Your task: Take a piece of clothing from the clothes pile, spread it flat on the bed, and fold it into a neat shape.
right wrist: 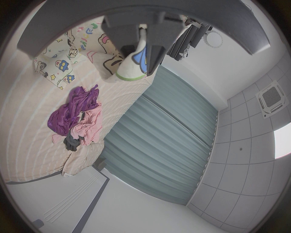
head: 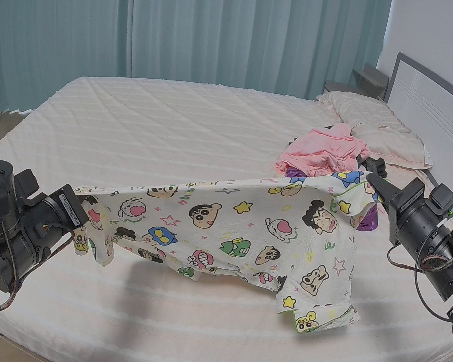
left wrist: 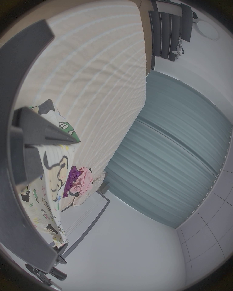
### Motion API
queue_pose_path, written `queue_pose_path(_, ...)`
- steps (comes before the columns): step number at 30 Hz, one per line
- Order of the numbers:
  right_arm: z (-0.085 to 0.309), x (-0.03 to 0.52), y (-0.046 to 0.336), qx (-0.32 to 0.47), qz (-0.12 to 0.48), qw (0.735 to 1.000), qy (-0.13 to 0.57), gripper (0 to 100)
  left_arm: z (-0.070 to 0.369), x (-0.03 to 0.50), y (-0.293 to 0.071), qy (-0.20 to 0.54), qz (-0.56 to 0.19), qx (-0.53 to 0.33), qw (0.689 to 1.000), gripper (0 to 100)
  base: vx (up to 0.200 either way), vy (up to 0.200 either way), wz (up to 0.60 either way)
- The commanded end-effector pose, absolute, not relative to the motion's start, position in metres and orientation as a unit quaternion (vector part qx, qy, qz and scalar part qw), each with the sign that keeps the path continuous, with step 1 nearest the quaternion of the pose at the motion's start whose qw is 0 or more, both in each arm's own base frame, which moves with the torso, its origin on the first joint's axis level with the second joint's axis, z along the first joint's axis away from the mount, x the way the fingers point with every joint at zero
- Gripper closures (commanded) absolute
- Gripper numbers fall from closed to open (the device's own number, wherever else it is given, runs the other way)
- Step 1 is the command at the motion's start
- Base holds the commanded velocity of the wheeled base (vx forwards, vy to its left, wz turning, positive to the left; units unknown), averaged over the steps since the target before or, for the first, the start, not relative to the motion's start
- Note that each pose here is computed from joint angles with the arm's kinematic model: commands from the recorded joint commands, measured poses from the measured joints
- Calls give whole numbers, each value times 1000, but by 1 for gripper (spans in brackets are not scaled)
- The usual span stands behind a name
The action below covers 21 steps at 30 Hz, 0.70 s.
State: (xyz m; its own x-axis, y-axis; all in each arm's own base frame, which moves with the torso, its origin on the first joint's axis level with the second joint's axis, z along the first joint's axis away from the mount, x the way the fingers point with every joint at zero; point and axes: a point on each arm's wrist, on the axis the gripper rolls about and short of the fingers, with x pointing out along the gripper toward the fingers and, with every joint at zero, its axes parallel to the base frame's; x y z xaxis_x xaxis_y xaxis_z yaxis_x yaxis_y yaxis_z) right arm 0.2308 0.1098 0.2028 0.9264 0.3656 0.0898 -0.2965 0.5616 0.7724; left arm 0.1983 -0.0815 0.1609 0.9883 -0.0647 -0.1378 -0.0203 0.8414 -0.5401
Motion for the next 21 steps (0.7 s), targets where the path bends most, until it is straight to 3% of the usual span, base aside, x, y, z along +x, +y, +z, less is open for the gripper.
queue_pose_path(1,203,231,110,429,188,882,40,100,166,195,-80,65,-16,-286,956,100,0,200,0)
queue_pose_path(21,204,231,110,432,194,880,28,100,167,194,-80,64,-17,-287,956,100,0,200,0)
